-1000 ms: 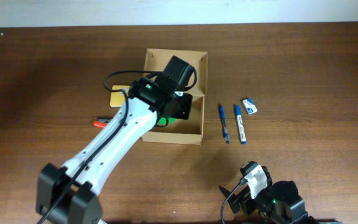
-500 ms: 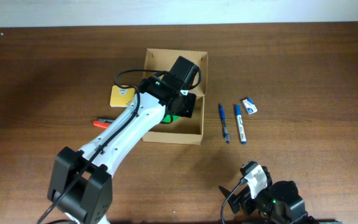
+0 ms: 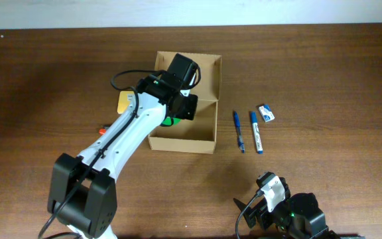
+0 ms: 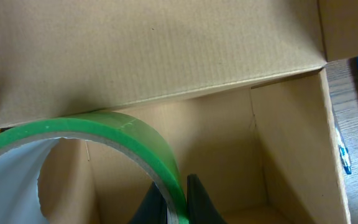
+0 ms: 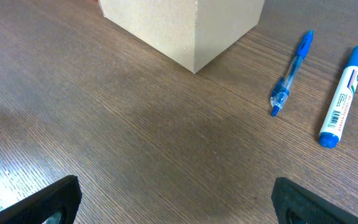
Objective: Pack container
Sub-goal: 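Carry the tape roll into the box and release it, then lift the left gripper out of the box and retract left, then move left gripper over the yellow sticky-note pad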
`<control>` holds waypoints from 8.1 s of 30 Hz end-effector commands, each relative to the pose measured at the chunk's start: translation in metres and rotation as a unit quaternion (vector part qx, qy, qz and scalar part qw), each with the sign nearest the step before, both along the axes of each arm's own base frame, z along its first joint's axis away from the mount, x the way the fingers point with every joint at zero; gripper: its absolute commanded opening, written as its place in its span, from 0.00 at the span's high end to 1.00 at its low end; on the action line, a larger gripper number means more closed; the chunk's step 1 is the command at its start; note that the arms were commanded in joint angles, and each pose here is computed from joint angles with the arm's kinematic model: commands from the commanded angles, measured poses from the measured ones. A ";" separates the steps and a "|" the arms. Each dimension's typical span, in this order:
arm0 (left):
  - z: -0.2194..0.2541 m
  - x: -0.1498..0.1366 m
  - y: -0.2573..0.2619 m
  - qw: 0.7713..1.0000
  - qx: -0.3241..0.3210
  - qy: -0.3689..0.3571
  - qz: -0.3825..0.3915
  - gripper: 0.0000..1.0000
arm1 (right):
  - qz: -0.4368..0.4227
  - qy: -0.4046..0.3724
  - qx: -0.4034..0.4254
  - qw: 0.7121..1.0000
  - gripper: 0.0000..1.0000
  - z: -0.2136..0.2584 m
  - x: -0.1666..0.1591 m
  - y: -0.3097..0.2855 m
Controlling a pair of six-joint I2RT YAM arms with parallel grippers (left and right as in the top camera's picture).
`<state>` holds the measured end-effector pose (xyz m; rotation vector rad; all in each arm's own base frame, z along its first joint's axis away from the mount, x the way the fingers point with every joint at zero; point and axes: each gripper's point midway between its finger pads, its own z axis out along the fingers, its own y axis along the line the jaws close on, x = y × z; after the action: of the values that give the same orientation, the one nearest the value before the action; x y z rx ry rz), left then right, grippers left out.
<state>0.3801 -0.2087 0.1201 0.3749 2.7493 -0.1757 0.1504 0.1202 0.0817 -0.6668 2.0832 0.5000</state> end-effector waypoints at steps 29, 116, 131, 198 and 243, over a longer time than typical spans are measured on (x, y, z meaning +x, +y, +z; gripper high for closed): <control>-0.035 -0.010 0.000 1.000 -0.008 0.020 -0.003 0.43 | 0.004 0.000 0.006 1.000 0.01 0.000 -0.001 0.002; -0.052 -0.079 0.065 0.993 -0.101 0.031 0.059 0.52 | 0.004 0.000 0.006 1.000 0.01 0.000 -0.001 0.002; 0.082 -0.086 0.084 0.981 -0.126 -0.130 0.066 0.45 | 0.004 0.000 0.006 1.000 0.01 0.000 -0.001 0.002; -0.036 0.053 0.213 0.984 -0.023 -0.159 0.082 0.00 | 0.004 0.000 0.006 1.000 0.01 0.000 -0.001 0.002; -0.102 0.071 0.175 0.988 -0.069 -0.130 0.052 0.00 | 0.004 0.000 0.006 1.000 0.01 0.000 -0.001 0.002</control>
<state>0.4498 -0.0253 0.0202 0.1909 2.4781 -0.2212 0.1504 0.1202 0.0818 -0.6660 2.0832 0.5005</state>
